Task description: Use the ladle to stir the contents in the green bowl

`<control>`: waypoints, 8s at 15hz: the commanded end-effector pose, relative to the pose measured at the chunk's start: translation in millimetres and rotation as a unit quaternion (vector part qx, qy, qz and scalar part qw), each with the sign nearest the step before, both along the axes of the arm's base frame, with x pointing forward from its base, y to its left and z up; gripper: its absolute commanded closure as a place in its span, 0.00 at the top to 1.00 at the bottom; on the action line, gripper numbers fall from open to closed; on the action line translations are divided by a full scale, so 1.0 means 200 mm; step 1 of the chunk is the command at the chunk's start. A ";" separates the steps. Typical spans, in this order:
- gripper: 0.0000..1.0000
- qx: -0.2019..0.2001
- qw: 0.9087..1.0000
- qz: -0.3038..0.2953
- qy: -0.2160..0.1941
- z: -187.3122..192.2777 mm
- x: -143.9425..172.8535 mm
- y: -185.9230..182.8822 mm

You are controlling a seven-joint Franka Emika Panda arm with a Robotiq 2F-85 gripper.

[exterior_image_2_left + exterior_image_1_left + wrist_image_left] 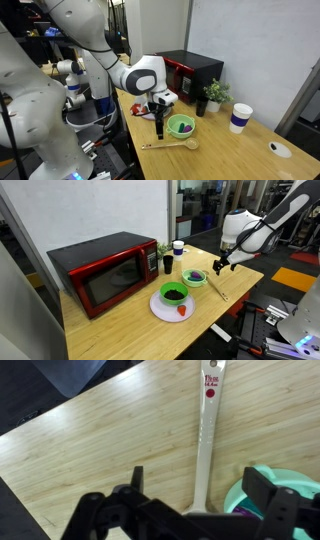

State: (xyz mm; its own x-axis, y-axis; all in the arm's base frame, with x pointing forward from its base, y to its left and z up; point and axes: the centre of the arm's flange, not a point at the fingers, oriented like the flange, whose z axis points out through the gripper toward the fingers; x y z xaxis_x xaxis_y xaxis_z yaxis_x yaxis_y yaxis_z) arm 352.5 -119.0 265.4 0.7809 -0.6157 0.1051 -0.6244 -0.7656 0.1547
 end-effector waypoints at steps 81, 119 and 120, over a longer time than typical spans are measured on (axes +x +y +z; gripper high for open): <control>0.68 0.035 0.997 -0.004 -0.063 -0.56 0.11 -0.21; 0.06 -0.016 0.974 0.224 0.002 0.83 -0.08 0.19; 0.06 -0.005 0.969 0.247 -0.002 0.85 -0.07 0.25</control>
State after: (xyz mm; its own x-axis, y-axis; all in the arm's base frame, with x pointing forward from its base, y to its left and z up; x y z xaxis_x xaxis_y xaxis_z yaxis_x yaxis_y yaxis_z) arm 336.9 -90.8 417.0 0.9557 -0.2571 0.1435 -0.2833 -0.9357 0.2105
